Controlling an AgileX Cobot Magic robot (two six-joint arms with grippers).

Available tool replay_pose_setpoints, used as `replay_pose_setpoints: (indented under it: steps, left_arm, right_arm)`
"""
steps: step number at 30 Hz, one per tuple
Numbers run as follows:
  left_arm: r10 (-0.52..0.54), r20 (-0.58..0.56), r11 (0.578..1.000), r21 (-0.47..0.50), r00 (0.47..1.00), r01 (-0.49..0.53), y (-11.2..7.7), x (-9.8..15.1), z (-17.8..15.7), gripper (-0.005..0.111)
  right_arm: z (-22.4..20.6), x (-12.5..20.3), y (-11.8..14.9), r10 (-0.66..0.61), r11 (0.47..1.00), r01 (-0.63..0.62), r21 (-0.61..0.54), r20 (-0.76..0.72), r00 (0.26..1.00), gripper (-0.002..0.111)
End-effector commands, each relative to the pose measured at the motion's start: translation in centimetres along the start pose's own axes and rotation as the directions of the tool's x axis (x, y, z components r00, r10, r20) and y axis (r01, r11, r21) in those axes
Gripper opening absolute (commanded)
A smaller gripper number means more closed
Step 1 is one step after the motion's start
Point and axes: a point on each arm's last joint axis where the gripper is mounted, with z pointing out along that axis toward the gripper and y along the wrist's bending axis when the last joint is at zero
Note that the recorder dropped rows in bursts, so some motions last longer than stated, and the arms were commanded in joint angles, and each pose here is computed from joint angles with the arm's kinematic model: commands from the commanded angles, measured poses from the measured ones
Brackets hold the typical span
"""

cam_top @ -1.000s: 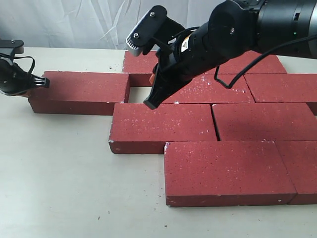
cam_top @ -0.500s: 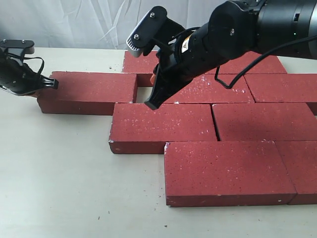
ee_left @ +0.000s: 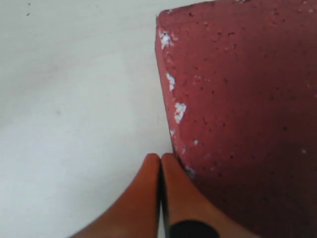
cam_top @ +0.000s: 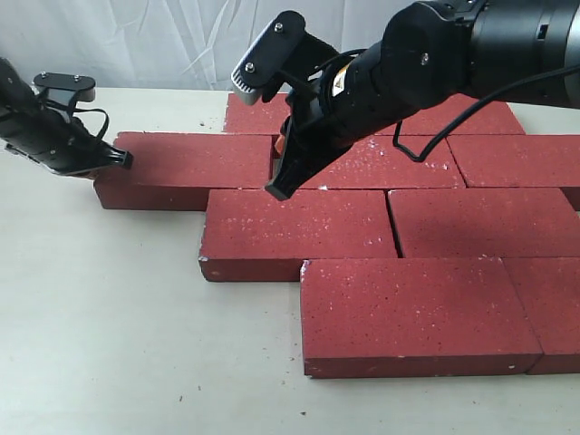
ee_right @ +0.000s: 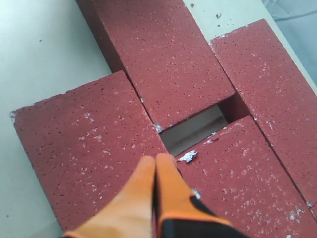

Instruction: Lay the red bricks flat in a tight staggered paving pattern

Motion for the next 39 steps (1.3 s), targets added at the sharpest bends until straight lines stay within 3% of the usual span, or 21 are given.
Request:
replay_pose_setpoints:
  steps: [1, 17, 21, 25, 31, 36, 39]
  left_arm:
    - [0.014, 0.007, 1.000, 0.020, 1.000, -0.014, -1.4, -0.1, 0.2, 0.000]
    - [0.113, 0.014, 0.992, 0.055, 0.994, -0.113, -4.6, -0.3, 0.6, 0.000]
    - [0.115, 0.009, 0.992, 0.057, 0.993, -0.115, -4.7, -0.3, 0.5, 0.000]
    - [0.201, -0.017, 0.979, 0.034, 0.980, -0.200, -4.4, 0.0, 0.6, 0.000]
    - [0.245, -0.022, 0.969, 0.015, 0.969, -0.245, -4.2, 0.0, 0.6, 0.000]
    - [0.227, -0.014, 0.974, 0.003, 0.974, -0.227, -3.7, -0.2, 0.3, 0.000]
    - [0.162, -0.002, 0.987, -0.015, 0.987, -0.162, -2.3, -0.4, -0.3, 0.000]
  right_arm:
    - [0.1, 0.2, -0.1, -0.009, 1.000, 0.009, 0.008, 0.000, 1.000, -0.001]
    - [0.1, 0.1, -0.1, -0.009, 1.000, 0.009, 0.009, 0.002, 1.000, -0.001]
    - [0.1, 0.1, -0.1, -0.009, 1.000, 0.009, 0.009, 0.002, 1.000, -0.001]
    - [0.1, 0.2, -0.1, -0.009, 1.000, 0.009, 0.008, 0.001, 1.000, -0.001]
    - [0.1, 0.2, -0.1, -0.009, 1.000, 0.009, 0.007, -0.001, 1.000, -0.001]
    - [0.1, 0.2, 0.0, -0.008, 1.000, 0.009, 0.004, -0.004, 1.000, -0.001]
    - [0.1, 0.2, 0.0, -0.008, 1.000, 0.009, 0.004, -0.004, 1.000, -0.001]
